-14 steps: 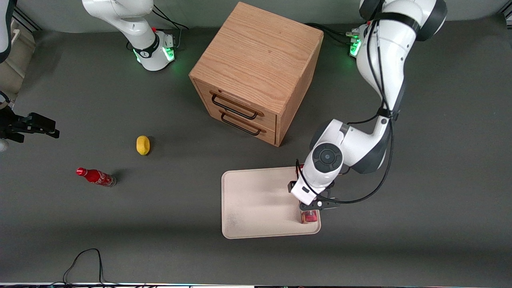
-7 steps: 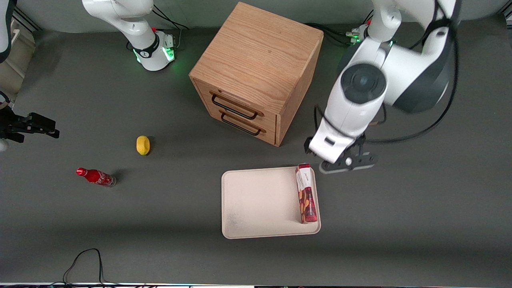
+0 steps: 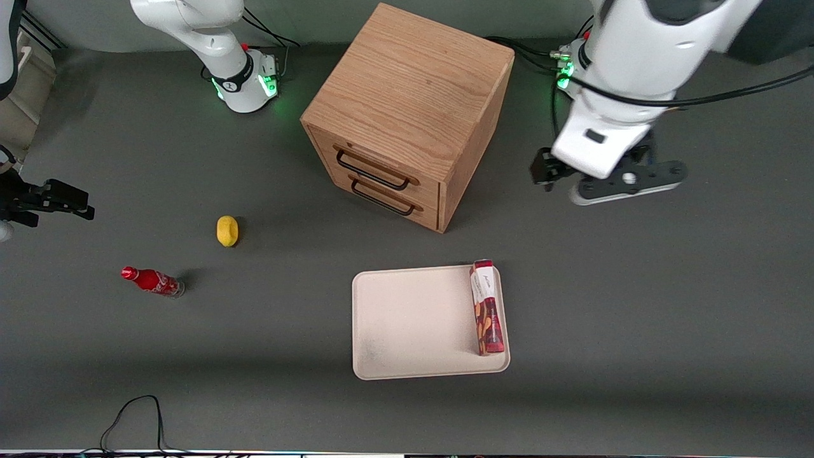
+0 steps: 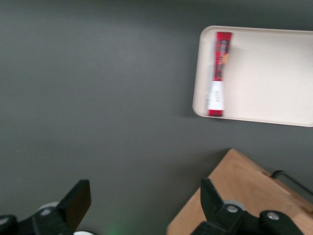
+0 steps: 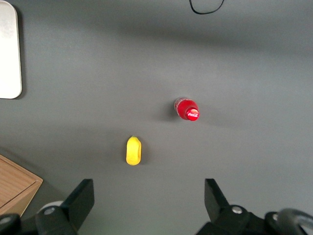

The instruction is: Place red cookie box on tray

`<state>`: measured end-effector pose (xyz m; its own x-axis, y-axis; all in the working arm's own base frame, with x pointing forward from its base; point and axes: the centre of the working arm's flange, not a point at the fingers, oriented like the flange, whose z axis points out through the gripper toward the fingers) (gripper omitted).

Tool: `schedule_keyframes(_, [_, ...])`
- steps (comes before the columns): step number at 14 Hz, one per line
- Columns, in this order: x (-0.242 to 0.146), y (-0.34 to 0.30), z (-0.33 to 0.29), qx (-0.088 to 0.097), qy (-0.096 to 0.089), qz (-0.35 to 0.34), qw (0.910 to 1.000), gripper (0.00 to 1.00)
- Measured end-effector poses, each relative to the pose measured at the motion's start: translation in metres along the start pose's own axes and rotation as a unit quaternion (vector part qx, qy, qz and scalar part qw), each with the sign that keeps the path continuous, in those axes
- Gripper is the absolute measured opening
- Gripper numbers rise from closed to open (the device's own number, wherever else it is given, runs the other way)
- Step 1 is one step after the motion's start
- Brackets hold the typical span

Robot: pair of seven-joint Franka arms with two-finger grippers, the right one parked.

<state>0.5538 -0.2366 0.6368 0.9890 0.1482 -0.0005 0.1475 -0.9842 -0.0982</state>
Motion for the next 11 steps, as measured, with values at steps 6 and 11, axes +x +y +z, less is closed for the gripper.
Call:
schedule_keyframes(6, [0.027,-0.15,0.011,-0.005,-0.021,0.034,0.9992,1.0])
schedule_keyframes(11, [0.042,-0.218,0.04,-0.01,-0.027,0.051,0.9983,1.0])
